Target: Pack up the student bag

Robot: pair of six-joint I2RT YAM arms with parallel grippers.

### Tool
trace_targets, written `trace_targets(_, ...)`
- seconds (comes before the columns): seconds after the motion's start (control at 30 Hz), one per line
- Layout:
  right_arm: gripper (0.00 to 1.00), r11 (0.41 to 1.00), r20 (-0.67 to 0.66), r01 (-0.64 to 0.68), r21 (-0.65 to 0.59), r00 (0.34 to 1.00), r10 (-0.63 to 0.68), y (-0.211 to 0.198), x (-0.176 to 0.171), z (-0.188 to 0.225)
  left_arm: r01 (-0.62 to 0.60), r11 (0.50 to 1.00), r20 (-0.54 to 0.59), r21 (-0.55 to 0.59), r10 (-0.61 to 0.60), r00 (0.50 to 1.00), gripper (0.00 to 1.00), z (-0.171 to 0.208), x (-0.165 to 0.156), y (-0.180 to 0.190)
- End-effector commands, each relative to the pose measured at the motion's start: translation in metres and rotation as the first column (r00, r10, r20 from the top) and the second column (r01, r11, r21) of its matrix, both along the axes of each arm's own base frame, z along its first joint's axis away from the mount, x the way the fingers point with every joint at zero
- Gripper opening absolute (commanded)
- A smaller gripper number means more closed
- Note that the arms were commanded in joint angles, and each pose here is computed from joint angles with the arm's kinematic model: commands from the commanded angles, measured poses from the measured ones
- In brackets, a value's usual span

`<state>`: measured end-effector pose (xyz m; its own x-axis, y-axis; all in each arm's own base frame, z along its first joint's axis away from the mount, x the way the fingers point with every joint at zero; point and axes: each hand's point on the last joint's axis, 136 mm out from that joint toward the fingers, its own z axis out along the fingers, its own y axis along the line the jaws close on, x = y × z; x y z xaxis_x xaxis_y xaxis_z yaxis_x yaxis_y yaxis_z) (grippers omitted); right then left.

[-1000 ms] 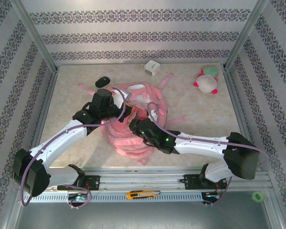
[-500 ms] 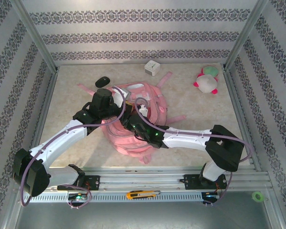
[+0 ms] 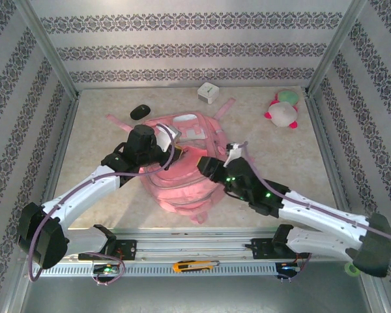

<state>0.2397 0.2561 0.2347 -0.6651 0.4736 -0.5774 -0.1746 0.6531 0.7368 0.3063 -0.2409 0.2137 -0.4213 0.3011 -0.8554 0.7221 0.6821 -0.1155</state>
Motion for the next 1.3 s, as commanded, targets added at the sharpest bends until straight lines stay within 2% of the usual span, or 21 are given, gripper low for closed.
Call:
trace_targets(0.0, 0.56, 0.988, -0.050, -0.064, -0.137, 0.997, 0.058, -0.019, 0.001, -0.019, 0.183, 0.983, 0.117, 0.016, -0.184, 0.976, 0.03, 0.011, -0.022, -0.016)
trace_targets(0.07, 0.58, 0.984, -0.064, -0.080, -0.160, 0.995, 0.071, -0.023, 0.002, -0.019, 0.292, 0.950, 0.141, 0.106, -0.305, 0.942, 0.08, -0.008, -0.042, -0.021)
trace_targets(0.13, 0.60, 0.979, -0.072, -0.073, -0.193, 0.996, 0.060, -0.030, 0.006, -0.021, 0.374, 0.902, 0.131, 0.214, -0.406, 0.904, 0.19, -0.031, -0.061, -0.022)
trace_targets(0.2, 0.62, 0.973, -0.082, -0.074, -0.218, 0.995, 0.057, -0.034, 0.010, -0.026, 0.404, 0.868, 0.075, 0.291, -0.441, 0.894, 0.35, -0.053, -0.071, -0.019)
trace_targets(0.23, 0.63, 0.971, -0.086, -0.073, -0.228, 0.995, 0.054, -0.035, 0.012, -0.028, 0.394, 0.868, 0.050, 0.301, -0.427, 0.903, 0.45, -0.058, -0.071, -0.017)
trace_targets(0.33, 0.71, 0.952, -0.068, -0.086, -0.294, 0.995, 0.068, -0.037, 0.016, -0.032, 0.353, 0.904, 0.016, 0.239, -0.367, 0.930, 0.62, -0.048, -0.072, -0.017)
trace_targets(0.47, 0.76, 0.910, -0.025, -0.120, -0.398, 0.992, 0.120, -0.037, 0.022, -0.018, 0.201, 0.978, 0.098, 0.051, -0.205, 0.974, 0.75, 0.000, -0.063, -0.011)
trace_targets(0.57, 0.78, 0.868, -0.029, -0.169, -0.466, 0.984, 0.176, -0.033, 0.027, -0.008, 0.027, 0.999, 0.118, -0.048, -0.021, 0.993, 0.79, 0.033, -0.048, 0.006)
trace_targets(0.63, 0.78, 0.845, -0.050, -0.201, -0.496, 0.978, 0.203, -0.030, 0.033, -0.006, -0.126, 0.987, 0.083, -0.099, 0.134, 0.988, 0.78, 0.050, -0.037, 0.024)
trace_targets(0.73, 0.78, 0.826, -0.077, -0.241, -0.510, 0.969, 0.236, -0.024, 0.041, -0.010, -0.306, 0.944, -0.012, -0.124, 0.307, 0.952, 0.74, 0.056, -0.028, 0.046)
trace_targets(0.83, 0.78, 0.812, -0.108, -0.280, -0.511, 0.959, 0.262, -0.018, 0.047, -0.019, -0.477, 0.876, -0.113, -0.073, 0.467, 0.877, 0.73, 0.040, -0.027, 0.072)
trace_targets(0.97, 0.78, 0.784, -0.177, -0.360, -0.505, 0.933, 0.314, -0.009, 0.045, -0.043, -0.576, 0.817, -0.210, 0.011, 0.565, 0.798, 0.73, 0.001, -0.034, 0.090)
trace_targets(1.1, 0.78, 0.752, -0.253, -0.464, -0.468, 0.886, 0.389, 0.003, 0.035, -0.070, -0.604, 0.794, -0.304, 0.071, 0.594, 0.745, 0.73, -0.042, -0.042, 0.091)
trace_targets(1.2, 0.76, 0.728, -0.314, -0.477, -0.492, 0.877, 0.363, -0.003, 0.033, -0.102, -0.608, 0.786, -0.320, 0.115, 0.608, 0.726, 0.73, -0.068, -0.041, 0.092)
trace_targets(1.27, 0.71, 0.717, -0.357, -0.437, -0.543, 0.893, 0.273, -0.020, 0.038, -0.128, -0.615, 0.773, -0.311, 0.157, 0.629, 0.712, 0.71, -0.086, -0.040, 0.095)
